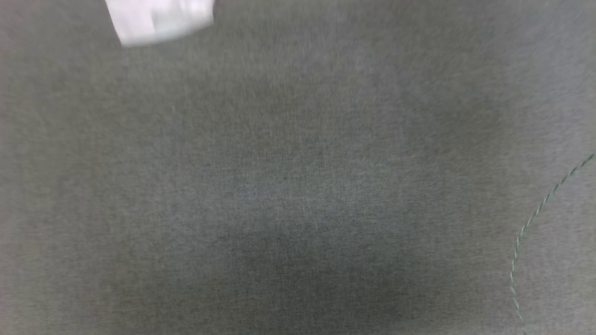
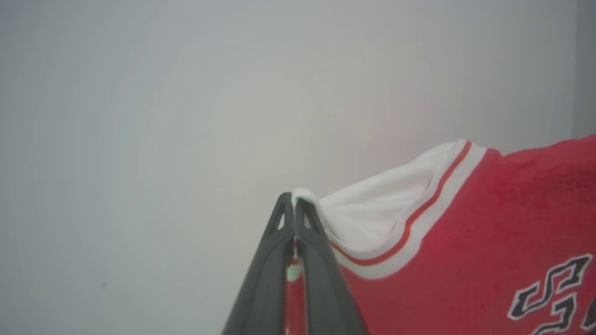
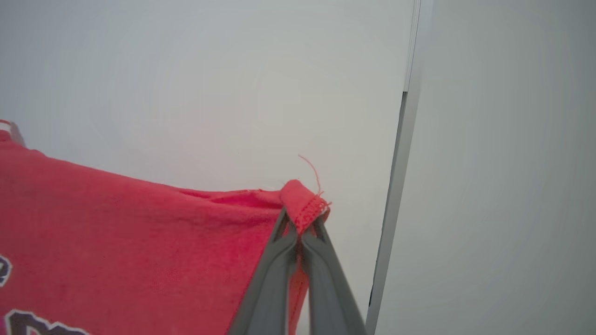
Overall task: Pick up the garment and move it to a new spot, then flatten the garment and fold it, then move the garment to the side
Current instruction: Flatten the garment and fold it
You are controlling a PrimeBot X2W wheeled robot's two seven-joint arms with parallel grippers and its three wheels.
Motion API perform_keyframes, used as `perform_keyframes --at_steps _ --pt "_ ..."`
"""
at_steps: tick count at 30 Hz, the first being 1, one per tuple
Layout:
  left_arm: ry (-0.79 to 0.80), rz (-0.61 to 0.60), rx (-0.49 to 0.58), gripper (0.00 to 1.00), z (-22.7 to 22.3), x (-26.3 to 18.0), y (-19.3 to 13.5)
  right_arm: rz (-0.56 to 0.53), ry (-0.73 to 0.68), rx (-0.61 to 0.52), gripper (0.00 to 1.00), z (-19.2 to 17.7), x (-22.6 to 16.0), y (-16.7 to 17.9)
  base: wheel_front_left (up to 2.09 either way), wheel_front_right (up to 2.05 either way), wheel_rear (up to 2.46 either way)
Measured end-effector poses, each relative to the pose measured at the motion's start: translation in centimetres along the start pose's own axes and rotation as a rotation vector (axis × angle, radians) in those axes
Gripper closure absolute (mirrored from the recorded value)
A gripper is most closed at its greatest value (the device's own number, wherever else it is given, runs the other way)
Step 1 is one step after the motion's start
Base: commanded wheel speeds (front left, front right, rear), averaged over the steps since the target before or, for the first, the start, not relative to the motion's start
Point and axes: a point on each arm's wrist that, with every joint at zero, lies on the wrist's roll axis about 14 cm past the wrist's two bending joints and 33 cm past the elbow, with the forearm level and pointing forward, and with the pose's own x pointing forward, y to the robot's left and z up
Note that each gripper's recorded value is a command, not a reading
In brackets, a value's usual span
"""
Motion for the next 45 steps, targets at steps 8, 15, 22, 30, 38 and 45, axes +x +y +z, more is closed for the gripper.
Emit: perform_keyframes --at_steps 8,15,22,30,38,45 --pt "-0.034 -0.031 -0.023 1.00 -3.7 3.1 -2.0 -0.027 0.016 0.024 1.00 -5.7 1.8 0.3 0.00 0.00 0.00" --pt "0.107 -0.056 -0.057 1.00 -10.8 1.8 -3.1 0.052 0.133 0.024 1.00 -11.1 0.4 3.9 0.00 0.00 0.00" --pt "0.235 -0.063 -0.127 1.00 -14.3 -2.5 -3.8 0.121 0.276 0.054 1.00 -13.2 -3.6 6.5 0.00 0.00 0.00" --pt "0.297 -0.096 -0.173 1.00 -14.0 -8.8 -5.0 0.141 0.394 0.126 1.00 -11.3 -9.2 5.7 0.00 0.00 0.00" --pt "0.331 -0.136 -0.239 1.00 -14.6 -17.3 -6.5 0.185 0.528 0.193 1.00 -10.1 -18.1 3.5 0.00 0.00 0.00" --pt "0.383 -0.135 -0.269 1.00 -16.6 -24.6 -8.0 0.205 0.676 0.246 1.00 -11.3 -25.8 3.0 0.00 0.00 0.00"
